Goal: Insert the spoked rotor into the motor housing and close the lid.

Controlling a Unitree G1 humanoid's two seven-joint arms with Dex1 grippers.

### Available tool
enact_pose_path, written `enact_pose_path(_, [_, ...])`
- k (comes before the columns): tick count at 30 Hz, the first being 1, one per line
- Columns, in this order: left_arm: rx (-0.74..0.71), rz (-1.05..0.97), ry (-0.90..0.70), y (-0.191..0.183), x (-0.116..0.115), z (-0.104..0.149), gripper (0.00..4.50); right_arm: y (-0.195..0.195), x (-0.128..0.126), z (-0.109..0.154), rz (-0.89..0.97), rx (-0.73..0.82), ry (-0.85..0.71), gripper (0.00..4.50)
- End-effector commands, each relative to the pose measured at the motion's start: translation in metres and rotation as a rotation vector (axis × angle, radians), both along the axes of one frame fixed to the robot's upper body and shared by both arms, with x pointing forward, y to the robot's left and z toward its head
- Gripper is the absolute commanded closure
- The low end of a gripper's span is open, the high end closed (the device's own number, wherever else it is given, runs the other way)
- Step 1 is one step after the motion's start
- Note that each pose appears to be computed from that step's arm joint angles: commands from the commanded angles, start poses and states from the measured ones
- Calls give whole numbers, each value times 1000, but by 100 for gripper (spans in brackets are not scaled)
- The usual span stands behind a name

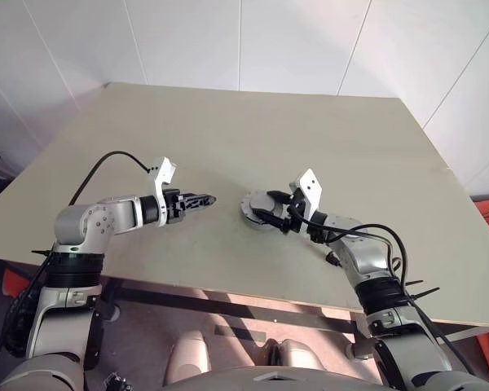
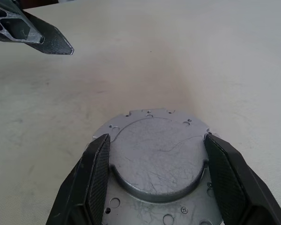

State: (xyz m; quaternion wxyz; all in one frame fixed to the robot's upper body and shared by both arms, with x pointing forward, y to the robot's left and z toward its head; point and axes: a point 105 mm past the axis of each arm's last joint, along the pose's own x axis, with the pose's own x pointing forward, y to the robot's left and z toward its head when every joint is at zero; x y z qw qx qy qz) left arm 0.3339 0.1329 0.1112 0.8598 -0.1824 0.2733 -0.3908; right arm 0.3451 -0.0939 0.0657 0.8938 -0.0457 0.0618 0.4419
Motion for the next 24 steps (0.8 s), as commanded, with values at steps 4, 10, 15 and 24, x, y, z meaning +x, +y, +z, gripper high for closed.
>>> enact_pose_path(4, [1,7,-57,3,5,15,153,-16,8,-1,-65,-23,-15,142])
enact_pose_path(10, [1,11,-62,4,6,17,153,-19,6,-6,-69,-54,-17,142])
enact_pose_path(15, [2,13,-63,5,6,17,153,-22,0,-14,-54,-78,-10,142])
enact_pose_path(24, [1,16,-64,5,7,17,153,-32,-5,-23,-46,-130,8,142])
